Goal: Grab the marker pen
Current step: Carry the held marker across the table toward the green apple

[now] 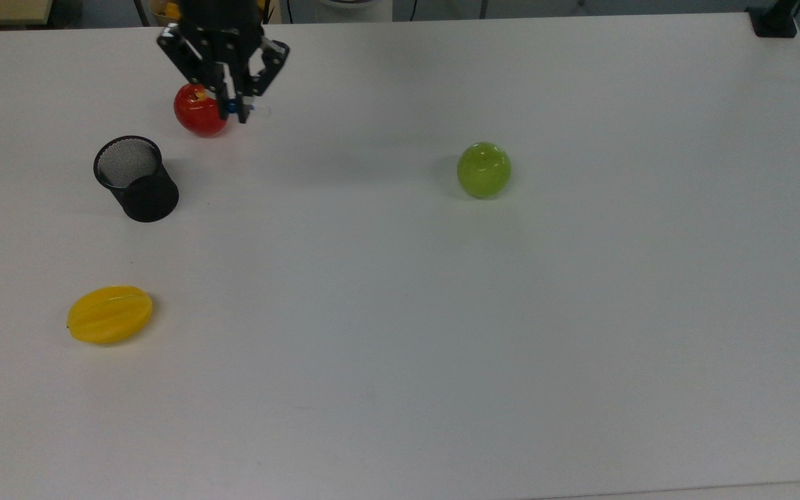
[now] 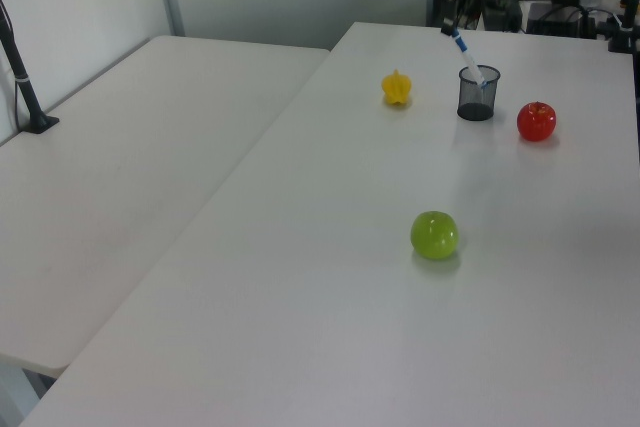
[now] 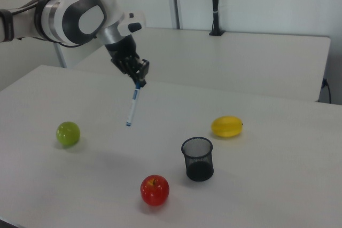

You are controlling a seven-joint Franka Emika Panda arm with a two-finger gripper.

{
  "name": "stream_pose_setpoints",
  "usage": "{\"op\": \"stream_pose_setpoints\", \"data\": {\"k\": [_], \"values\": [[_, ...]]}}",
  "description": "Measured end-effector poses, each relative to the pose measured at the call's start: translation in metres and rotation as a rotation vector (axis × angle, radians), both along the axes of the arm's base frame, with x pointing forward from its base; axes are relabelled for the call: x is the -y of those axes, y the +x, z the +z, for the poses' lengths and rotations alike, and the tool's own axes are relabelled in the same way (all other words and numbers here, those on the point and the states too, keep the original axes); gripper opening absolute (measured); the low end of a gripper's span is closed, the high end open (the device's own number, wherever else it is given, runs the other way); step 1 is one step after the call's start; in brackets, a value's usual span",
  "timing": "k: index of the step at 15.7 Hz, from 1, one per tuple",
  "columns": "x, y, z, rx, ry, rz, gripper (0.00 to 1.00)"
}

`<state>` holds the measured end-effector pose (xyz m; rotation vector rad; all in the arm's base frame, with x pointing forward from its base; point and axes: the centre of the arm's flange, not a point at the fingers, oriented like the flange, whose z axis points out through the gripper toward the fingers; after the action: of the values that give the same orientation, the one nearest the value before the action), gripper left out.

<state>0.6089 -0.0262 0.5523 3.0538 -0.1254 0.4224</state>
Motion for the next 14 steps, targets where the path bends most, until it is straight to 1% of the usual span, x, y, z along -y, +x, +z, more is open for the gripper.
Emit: {"op": "stream_pose_setpoints", "data": {"k": [4, 6, 9, 14], "values": [[-0.048, 0.002, -0.029, -0.079, 0.065, 0.059, 0.17], [-0.07, 0.005, -0.049, -0.115, 0.086, 0.087, 0.17], [-0.108, 0.011, -0.094, -0.193, 0.095, 0.145, 0.17], [-0.144, 0.015, -0.146, -0.272, 0.107, 0.2, 0.17]]}}
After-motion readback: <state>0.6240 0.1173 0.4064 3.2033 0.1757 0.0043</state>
